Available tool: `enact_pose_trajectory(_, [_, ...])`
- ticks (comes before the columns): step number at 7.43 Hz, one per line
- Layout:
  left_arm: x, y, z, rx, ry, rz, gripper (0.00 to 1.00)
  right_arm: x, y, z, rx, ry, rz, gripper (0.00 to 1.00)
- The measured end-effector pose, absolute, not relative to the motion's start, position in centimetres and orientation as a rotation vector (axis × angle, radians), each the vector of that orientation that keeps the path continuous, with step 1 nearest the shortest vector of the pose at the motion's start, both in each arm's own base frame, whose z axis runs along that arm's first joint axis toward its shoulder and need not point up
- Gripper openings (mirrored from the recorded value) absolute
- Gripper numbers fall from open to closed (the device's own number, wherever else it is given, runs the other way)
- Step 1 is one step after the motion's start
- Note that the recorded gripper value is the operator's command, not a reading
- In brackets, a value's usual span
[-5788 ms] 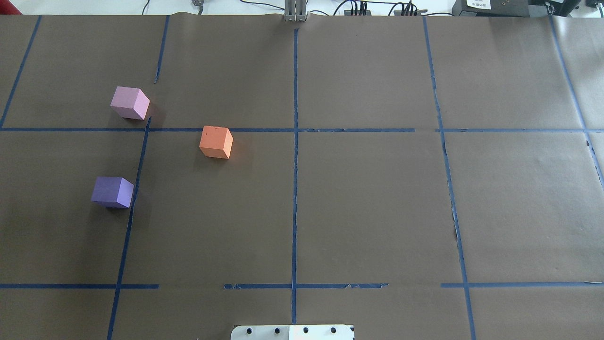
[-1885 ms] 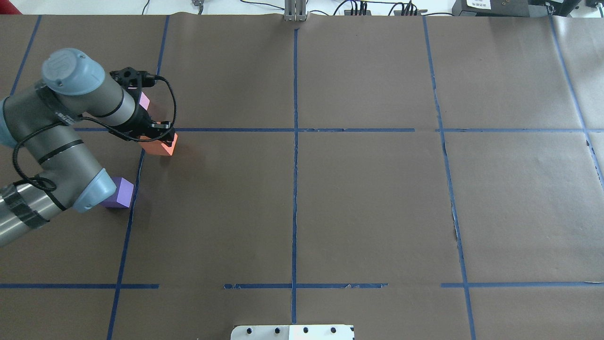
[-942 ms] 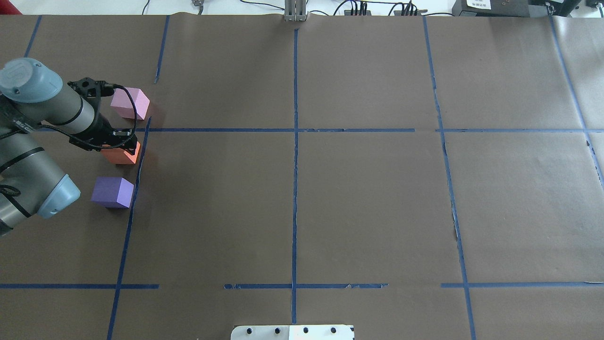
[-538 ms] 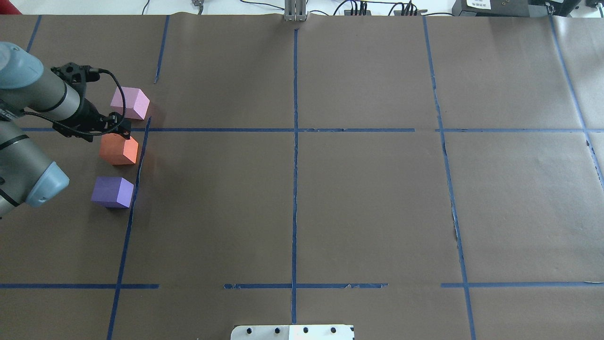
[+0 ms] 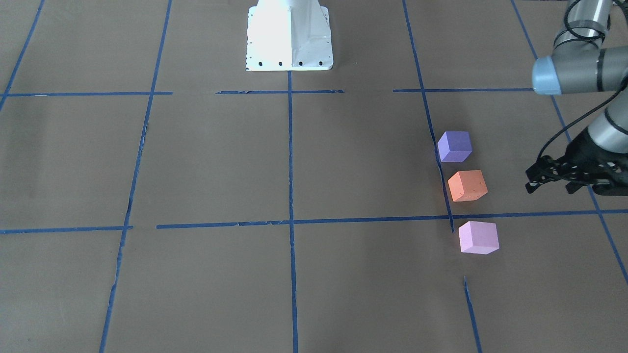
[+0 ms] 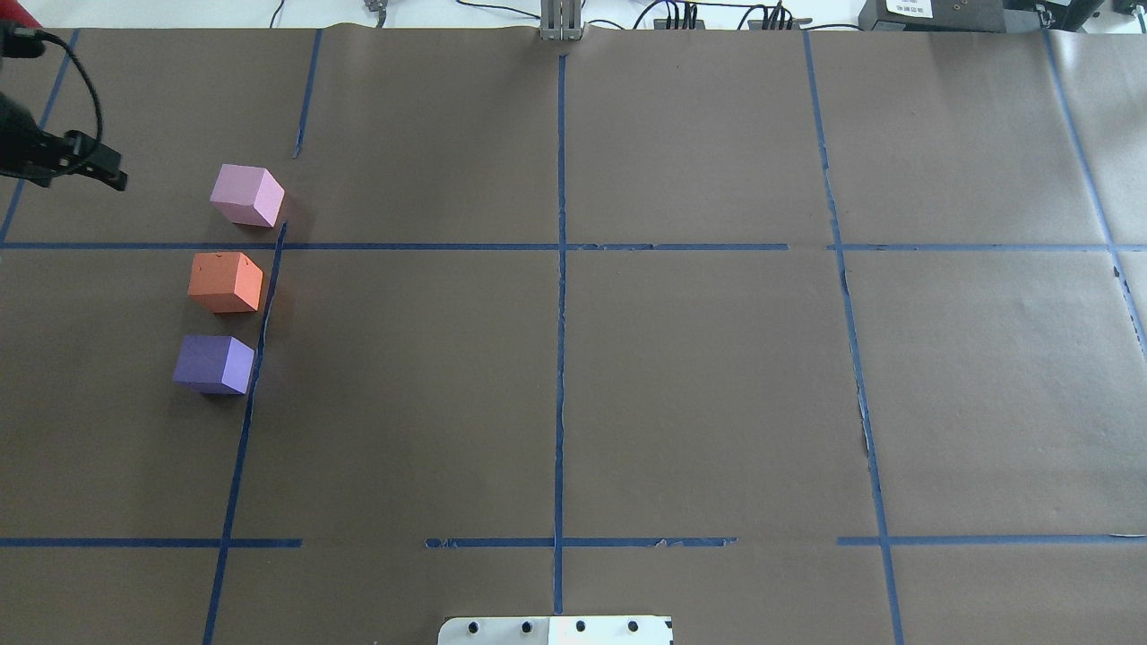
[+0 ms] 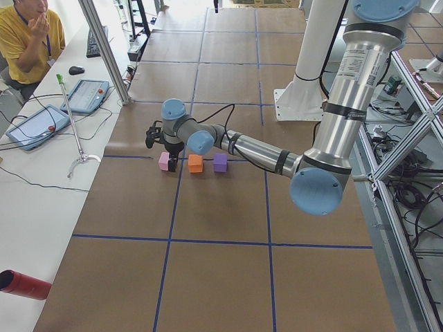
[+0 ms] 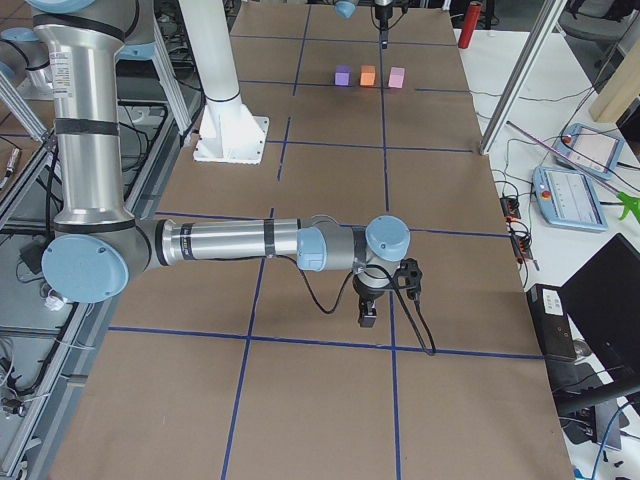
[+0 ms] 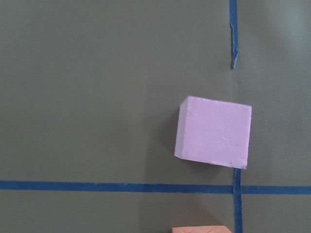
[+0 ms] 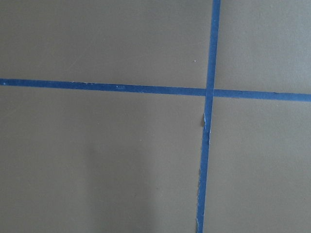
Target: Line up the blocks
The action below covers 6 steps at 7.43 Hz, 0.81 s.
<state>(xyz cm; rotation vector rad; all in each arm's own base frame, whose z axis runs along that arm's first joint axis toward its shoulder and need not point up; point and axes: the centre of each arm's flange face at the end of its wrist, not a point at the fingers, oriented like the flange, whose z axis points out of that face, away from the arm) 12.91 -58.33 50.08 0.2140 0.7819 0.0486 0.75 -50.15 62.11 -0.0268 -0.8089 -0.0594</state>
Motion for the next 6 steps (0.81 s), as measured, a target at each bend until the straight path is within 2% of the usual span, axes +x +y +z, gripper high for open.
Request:
enact_pose_trajectory(3, [-1.5,-54.1,60.6,0.215,0.669,0.185,1.0,0.7,-50.1,62.2,-0.028,-0.809,-0.059,1.0])
enact_pose_trajectory(6, [-6.1,-50.8,64.1,0.191,0.655,0.136,1.0,0.7,-50.1,62.1,-0.027,-0.809,-0.059,1.0])
